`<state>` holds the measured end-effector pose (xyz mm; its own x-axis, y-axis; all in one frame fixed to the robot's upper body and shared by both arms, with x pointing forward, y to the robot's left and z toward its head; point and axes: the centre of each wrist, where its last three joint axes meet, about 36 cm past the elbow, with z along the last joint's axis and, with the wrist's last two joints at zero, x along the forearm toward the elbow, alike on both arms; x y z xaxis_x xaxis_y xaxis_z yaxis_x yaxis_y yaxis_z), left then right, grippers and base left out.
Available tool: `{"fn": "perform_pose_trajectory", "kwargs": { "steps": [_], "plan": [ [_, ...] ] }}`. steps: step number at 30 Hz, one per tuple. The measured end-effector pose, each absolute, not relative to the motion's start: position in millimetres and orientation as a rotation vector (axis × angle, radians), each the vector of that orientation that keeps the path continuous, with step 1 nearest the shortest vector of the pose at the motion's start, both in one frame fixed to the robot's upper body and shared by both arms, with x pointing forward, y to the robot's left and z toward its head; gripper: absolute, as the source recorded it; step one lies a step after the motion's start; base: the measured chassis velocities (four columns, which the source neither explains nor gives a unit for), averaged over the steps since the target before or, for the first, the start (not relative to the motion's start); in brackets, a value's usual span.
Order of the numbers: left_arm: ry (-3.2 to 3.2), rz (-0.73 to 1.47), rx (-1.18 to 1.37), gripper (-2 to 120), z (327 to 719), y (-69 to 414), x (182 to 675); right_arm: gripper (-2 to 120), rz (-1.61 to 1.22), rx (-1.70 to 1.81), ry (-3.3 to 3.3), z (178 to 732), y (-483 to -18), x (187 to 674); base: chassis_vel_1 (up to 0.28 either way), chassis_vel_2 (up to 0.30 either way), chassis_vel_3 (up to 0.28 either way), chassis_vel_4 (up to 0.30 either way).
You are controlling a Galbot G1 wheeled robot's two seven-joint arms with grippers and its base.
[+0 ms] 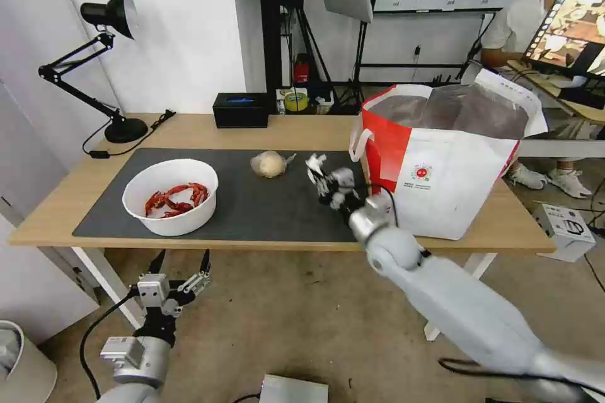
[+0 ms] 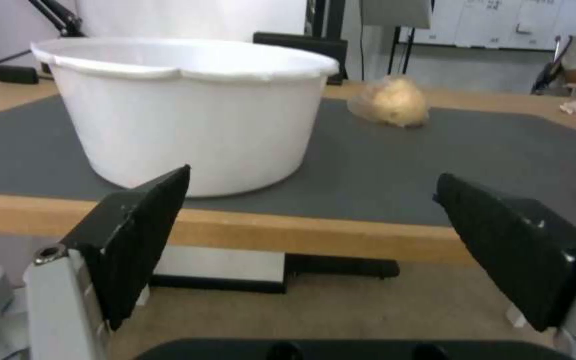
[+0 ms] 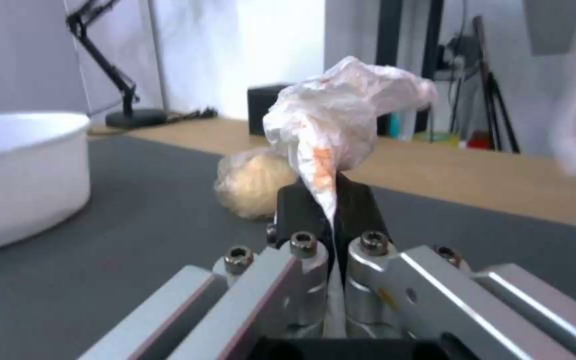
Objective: Pick up the trash from the table and place it into the takeout bag.
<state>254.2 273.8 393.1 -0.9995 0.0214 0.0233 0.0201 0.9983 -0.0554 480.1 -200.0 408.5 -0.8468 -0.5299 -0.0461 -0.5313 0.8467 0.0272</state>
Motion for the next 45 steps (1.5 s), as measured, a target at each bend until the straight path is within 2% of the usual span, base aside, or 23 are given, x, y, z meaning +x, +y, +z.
{"fn": "perform_pose_trajectory", "kwargs": {
  "steps": [11, 21, 45],
  "plan": [
    [-3.102, 0.054, -0.049, 100, 390.9, 279.5, 253.1, 0, -0.019, -0.790, 2.888, 427.1, -277.3, 420.3, 0.000, 0.000, 0.000, 0.000],
    [-3.090, 0.053, -0.071, 100, 385.8, 275.1, 254.2, 0, 0.000, -0.777, 2.842, 433.8, -296.5, 405.5, 0.000, 0.000, 0.000, 0.000],
    [-3.079, 0.050, -0.118, 100, 380.5, 273.4, 268.6, 0, 0.138, -0.626, 2.648, 526.2, -320.1, 443.5, 0.000, 0.000, 0.000, 0.000]
  ]
}}
